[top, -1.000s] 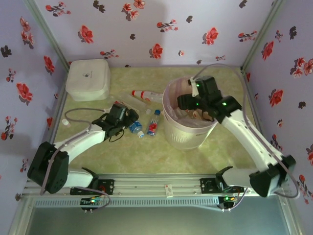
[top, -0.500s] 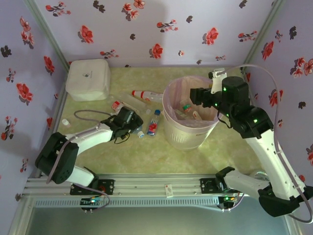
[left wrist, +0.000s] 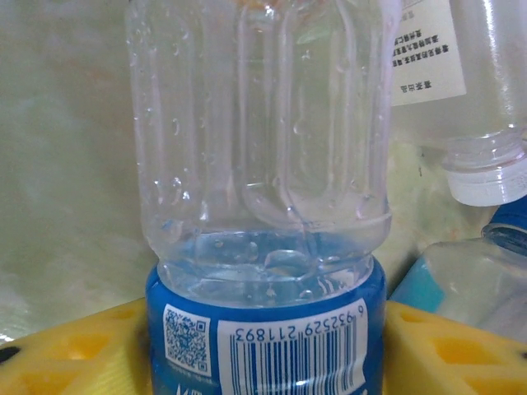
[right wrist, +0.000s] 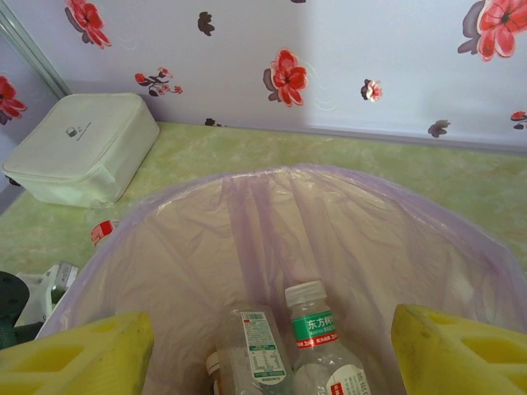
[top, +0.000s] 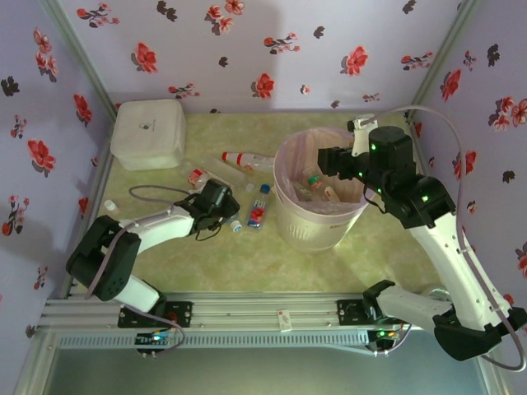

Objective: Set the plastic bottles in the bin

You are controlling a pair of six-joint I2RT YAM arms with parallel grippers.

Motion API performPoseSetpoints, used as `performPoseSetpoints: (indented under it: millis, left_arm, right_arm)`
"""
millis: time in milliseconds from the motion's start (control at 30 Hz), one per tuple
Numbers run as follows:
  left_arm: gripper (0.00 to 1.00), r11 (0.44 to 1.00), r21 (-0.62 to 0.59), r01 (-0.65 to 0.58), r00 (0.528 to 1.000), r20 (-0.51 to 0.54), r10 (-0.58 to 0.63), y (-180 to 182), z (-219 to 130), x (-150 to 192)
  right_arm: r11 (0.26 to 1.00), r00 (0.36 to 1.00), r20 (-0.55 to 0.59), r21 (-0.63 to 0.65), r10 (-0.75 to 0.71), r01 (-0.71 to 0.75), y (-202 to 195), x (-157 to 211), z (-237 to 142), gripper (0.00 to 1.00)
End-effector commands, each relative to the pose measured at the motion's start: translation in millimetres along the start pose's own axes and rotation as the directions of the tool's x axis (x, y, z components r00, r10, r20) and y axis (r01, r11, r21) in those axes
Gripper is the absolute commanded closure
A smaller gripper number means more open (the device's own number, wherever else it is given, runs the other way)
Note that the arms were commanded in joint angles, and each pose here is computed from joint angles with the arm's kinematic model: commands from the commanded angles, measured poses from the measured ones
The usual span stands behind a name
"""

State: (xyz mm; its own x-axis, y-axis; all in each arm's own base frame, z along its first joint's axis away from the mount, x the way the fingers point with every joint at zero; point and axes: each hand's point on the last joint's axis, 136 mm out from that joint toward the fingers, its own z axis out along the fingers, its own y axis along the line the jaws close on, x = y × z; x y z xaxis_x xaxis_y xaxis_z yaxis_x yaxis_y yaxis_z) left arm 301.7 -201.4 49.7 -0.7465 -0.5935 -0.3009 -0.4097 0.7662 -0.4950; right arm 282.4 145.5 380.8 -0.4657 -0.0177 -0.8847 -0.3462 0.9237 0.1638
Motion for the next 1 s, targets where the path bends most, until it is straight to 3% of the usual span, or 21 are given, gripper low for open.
performPoseSetpoints:
  millis: [0, 167, 467, 567, 733, 833, 967]
  left_arm:
    - [0.44, 0.999, -0.009, -0.032, 0.999, 0.0, 0.032, 3, -1, 2]
    - [0.46, 0.992, 0.01, -0.126, 0.992, 0.017, 0.126, -13, -15, -7]
    - [0.57, 0.95, 0.16, -0.27, 0.959, 0.136, 0.25, -51, -52, -26]
    - [0.58, 0.891, 0.247, -0.381, 0.915, 0.239, 0.325, -74, -78, -36]
    - [0.67, 0.734, 0.35, -0.583, 0.797, 0.423, 0.431, -119, -137, -49]
    - [0.67, 0.636, 0.386, -0.668, 0.731, 0.497, 0.467, -143, -168, -51]
    - [0.67, 0.536, 0.43, -0.726, 0.68, 0.564, 0.469, -165, -195, -48]
  right_arm:
    - [1.0, 1.0, 0.015, 0.0, 0.002, -0.002, 0, -8, -11, 0.23]
    - [1.0, 0.999, -0.037, 0.018, 0.019, -0.018, -1, -12, -12, 0.23]
    - [0.989, 0.996, -0.027, -0.121, 0.083, -0.085, 29, -28, 0, 0.24]
    - [0.982, 0.996, -0.036, -0.167, 0.085, -0.089, 41, -32, 5, 0.24]
    - [0.965, 0.997, -0.05, -0.252, 0.065, -0.076, 73, -39, 18, 0.24]
    - [0.948, 0.995, -0.068, -0.307, 0.067, -0.085, 94, -42, 30, 0.23]
    - [0.918, 0.994, -0.079, -0.386, 0.072, -0.097, 122, -49, 42, 0.2]
